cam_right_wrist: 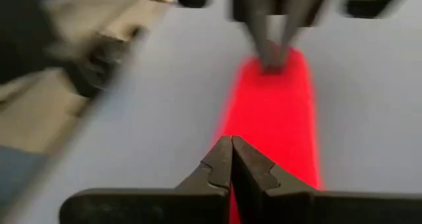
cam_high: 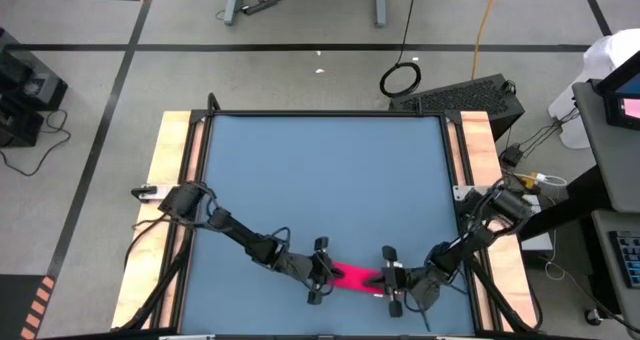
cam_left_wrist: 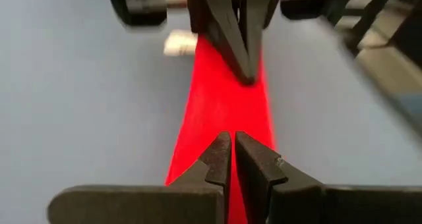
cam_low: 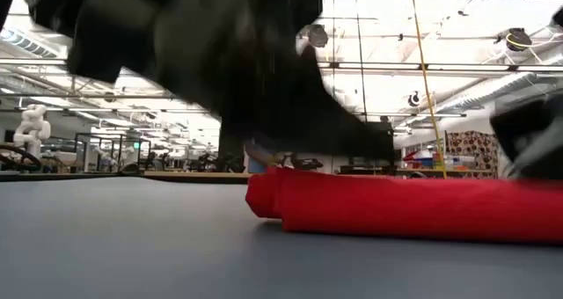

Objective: Roll towel
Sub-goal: Roll the red towel, then return to Home Position

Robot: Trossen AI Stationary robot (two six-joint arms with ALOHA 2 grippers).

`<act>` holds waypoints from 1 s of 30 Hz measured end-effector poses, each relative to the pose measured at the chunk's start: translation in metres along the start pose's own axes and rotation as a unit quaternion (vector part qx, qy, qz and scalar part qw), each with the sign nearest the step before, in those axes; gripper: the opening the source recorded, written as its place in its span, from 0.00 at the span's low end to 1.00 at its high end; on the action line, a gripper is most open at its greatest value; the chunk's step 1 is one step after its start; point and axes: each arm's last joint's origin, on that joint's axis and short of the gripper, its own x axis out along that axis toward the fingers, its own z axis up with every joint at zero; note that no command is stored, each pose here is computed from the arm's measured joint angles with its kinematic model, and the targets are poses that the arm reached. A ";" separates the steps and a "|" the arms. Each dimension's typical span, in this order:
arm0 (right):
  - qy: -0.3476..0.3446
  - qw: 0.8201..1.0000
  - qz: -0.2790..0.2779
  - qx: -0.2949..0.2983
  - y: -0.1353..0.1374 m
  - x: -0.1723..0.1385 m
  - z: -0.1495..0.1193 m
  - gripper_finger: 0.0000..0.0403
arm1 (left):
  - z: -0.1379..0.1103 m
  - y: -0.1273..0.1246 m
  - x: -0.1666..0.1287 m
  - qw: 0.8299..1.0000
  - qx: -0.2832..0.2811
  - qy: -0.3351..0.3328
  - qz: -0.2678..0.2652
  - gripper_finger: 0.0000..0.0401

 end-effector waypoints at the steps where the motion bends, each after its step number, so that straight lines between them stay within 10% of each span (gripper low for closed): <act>1: -0.002 1.000 0.020 -0.002 0.002 -0.003 0.007 0.00 | 0.008 -0.001 -0.004 1.000 0.004 -0.009 -0.007 0.07; 21: -0.031 0.976 0.036 -0.210 -0.047 -0.107 0.136 0.00 | 0.118 0.033 -0.073 0.988 0.092 -0.117 0.050 0.04; 30: -0.040 0.972 0.002 -0.232 -0.096 -0.139 0.142 0.00 | 0.117 0.068 -0.082 0.987 0.100 -0.077 0.098 0.02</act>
